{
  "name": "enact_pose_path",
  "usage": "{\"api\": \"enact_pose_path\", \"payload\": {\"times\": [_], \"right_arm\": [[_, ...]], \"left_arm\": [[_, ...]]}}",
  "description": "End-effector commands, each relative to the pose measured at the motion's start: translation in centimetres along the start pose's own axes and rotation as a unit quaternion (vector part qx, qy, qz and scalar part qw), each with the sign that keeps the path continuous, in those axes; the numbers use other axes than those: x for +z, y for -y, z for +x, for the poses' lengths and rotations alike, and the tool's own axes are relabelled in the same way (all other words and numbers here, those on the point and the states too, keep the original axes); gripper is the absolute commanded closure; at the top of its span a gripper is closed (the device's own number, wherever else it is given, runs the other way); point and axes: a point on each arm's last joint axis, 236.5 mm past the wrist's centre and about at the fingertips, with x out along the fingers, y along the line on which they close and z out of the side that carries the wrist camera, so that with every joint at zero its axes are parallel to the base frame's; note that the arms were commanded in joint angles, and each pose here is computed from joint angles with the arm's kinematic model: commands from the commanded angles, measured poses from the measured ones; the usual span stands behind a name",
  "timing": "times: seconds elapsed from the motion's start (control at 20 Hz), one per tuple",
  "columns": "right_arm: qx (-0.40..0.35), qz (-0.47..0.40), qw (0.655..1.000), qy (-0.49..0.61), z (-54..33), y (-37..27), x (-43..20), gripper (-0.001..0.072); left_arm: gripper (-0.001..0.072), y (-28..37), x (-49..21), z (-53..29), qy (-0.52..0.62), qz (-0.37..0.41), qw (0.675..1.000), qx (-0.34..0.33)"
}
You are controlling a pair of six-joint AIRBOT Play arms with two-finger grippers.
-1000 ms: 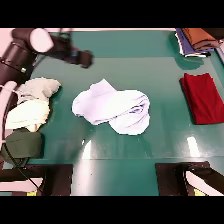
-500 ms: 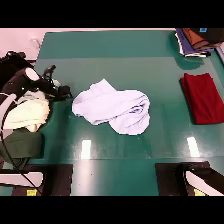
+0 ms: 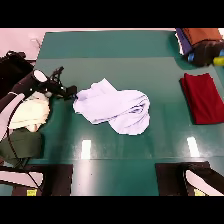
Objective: Fold the shirts.
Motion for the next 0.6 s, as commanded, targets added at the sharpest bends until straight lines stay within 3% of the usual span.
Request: {"api": "enact_pose_path", "payload": {"times": [0.0,0.05,0.15,0.3,0.55], "right_arm": [[-0.011,0.1,0.987,-0.128,4.3,5.1,-8.9,0.0692],[-0.013,0.138,0.979,-0.152,6.0,6.4,-11.6,0.0664],[-0.015,0.189,0.962,-0.196,9.3,7.9,-17.0,0.0243],[0.028,0.232,0.932,-0.277,13.8,5.9,-24.3,0.0229],[0.061,0.217,0.93,-0.292,20.6,1.6,-26.6,0.0258]], "left_arm": [[0.0683,2.1,3.1,-2.8,0.032,0.037,0.999,-0.008],[0.0683,2.6,3.8,-3.5,0.042,0.043,0.998,-0.01],[0.0683,2.9,4.4,-3.9,0.05,0.046,0.998,-0.012],[0.0683,2.9,4.2,-3.9,0.046,0.046,0.998,-0.013],[0.0683,2.9,3.9,-3.8,0.039,0.046,0.998,-0.013]]}}
